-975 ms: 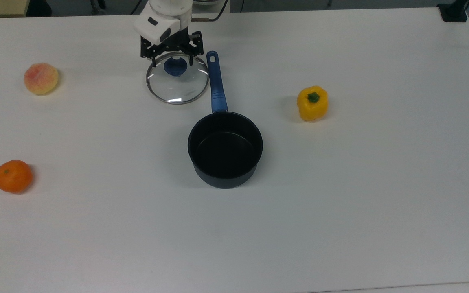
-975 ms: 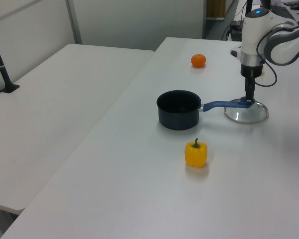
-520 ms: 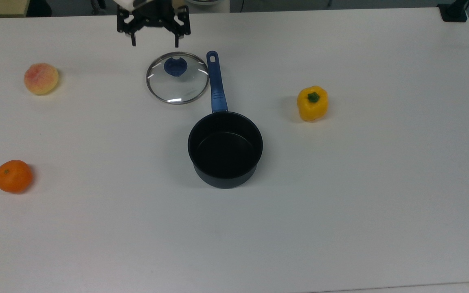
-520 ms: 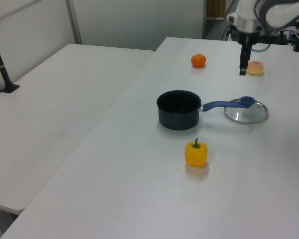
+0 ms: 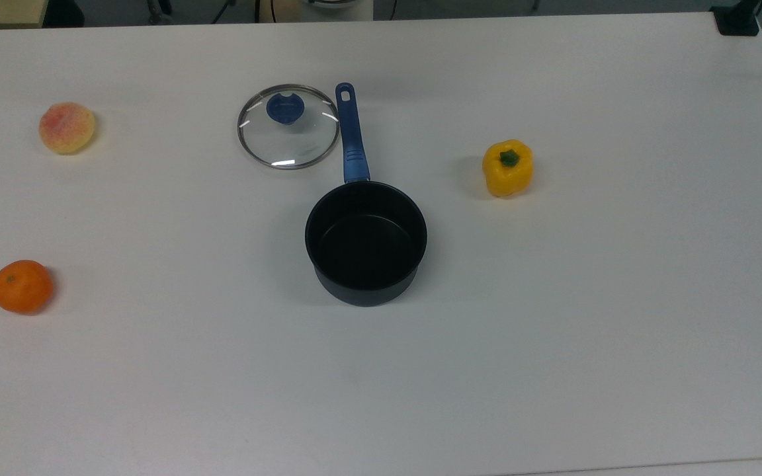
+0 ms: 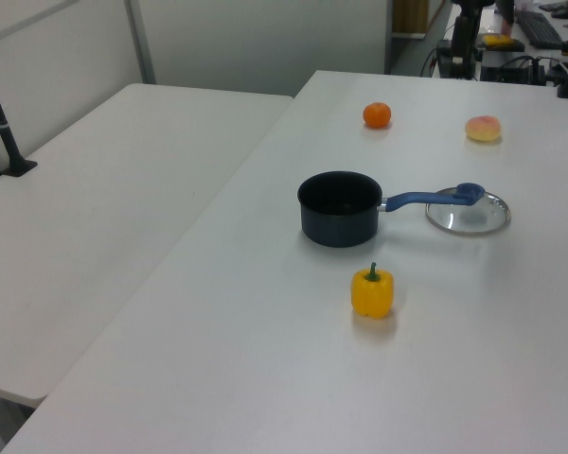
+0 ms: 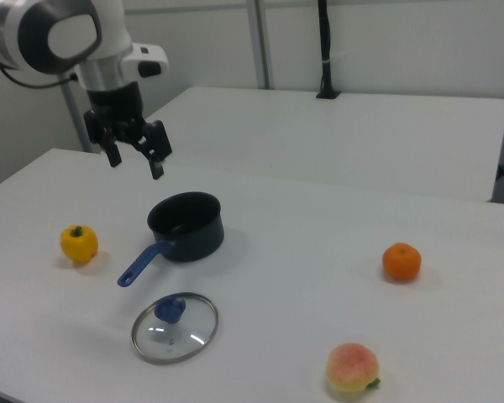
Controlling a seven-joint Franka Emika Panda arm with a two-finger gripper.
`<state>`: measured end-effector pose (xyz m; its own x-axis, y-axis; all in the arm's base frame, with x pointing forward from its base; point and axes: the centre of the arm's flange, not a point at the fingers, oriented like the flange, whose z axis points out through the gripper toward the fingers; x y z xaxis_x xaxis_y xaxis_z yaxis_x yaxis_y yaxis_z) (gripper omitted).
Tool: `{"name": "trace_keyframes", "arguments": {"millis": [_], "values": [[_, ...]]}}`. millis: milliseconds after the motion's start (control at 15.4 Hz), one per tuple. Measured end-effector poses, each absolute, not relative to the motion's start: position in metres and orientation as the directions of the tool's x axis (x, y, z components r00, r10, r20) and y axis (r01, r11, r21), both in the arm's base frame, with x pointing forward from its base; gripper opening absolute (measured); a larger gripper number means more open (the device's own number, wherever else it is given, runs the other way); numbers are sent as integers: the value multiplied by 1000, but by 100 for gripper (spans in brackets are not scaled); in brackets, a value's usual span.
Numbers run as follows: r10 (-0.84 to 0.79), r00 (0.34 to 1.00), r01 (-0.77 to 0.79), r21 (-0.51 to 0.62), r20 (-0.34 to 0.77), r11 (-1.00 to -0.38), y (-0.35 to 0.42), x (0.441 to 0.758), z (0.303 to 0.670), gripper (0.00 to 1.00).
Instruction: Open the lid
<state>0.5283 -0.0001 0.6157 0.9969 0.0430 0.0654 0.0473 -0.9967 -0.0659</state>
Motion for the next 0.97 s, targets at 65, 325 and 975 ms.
{"name": "trace_keyframes", "arguments": {"millis": [65, 325, 975], "values": [[0, 998, 6, -87, 69, -996, 4, 527, 625, 100], [-92, 992, -83, -104, 82, -991, 33, 528, 641, 100], [59, 989, 62, -16, 137, -998, 35, 547, 629, 100]]}}
